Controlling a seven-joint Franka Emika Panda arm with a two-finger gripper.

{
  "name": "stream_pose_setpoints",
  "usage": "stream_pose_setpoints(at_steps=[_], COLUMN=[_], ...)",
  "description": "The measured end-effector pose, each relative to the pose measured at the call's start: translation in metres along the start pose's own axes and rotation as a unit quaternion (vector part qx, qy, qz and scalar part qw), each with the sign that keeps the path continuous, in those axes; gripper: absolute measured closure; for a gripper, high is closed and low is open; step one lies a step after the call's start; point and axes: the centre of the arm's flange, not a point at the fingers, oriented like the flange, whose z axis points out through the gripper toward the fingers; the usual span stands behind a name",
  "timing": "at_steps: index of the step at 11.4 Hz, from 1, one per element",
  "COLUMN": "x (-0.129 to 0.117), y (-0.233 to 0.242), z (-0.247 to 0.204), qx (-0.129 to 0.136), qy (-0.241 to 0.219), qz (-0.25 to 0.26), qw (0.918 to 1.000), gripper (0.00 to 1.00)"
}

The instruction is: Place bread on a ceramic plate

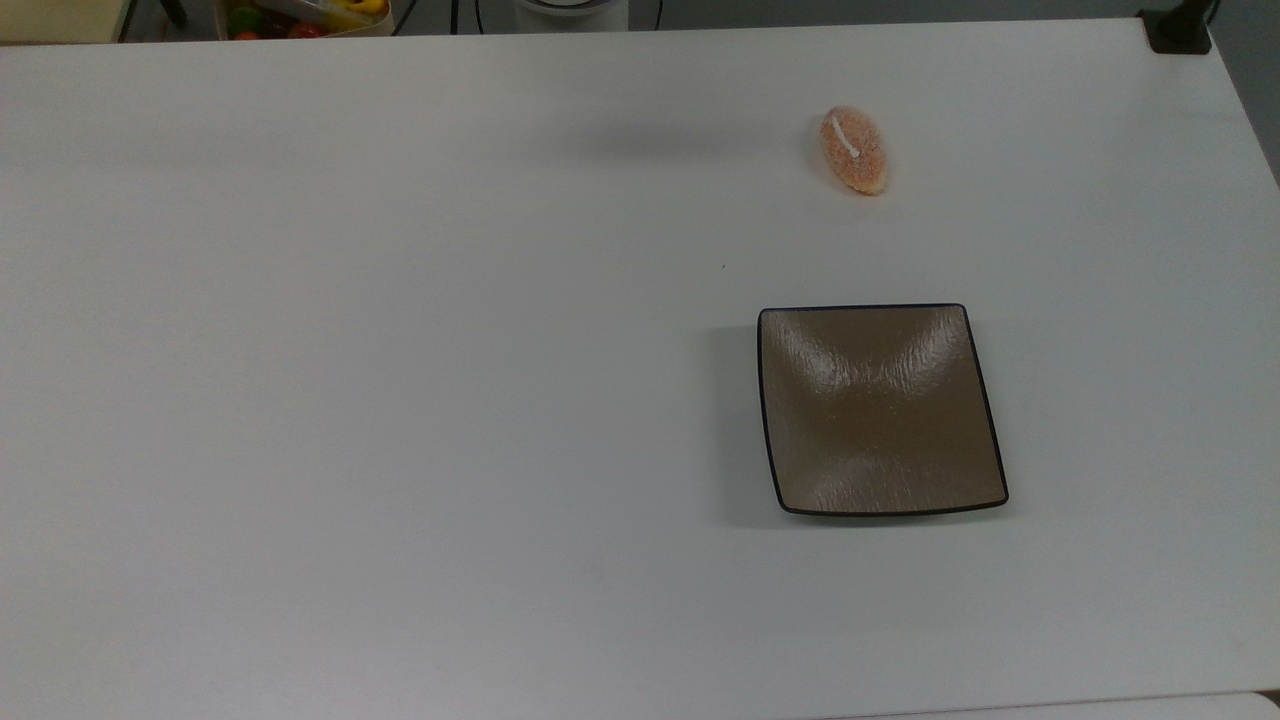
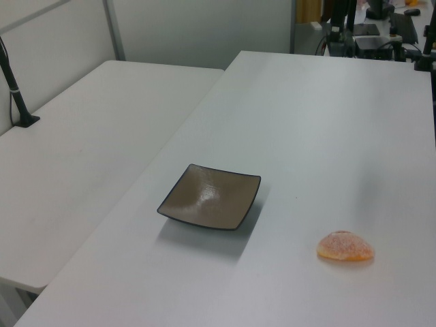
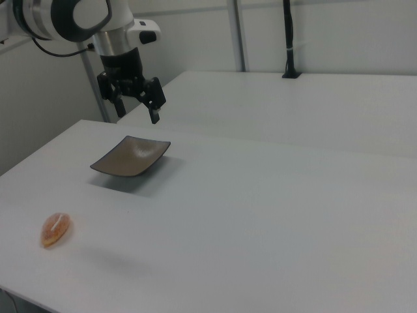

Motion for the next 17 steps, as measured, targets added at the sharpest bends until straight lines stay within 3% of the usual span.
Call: stream_pose_setpoints(at_steps=[5,9,12,15,17], x=[-0.002,-0.028,-0.061,-0.105,-0.123], y=[-0.044,-0.105,-0.178,-0.259,-0.29], z=[0.018,0.019,0.031,0.084,0.11], qx=[0.005,0.008,-0.001,-0.026,-0.035], qy=[-0.026,-0.073,-0.096,-0.152,-0.154], qz=[-0.042,-0.101,-0.165,-0.209,-0.234], qw=[0.9988,0.9922,0.9816,0.9657,0.9592], gripper=[0.0,0.0,0.0,0.0,0.0])
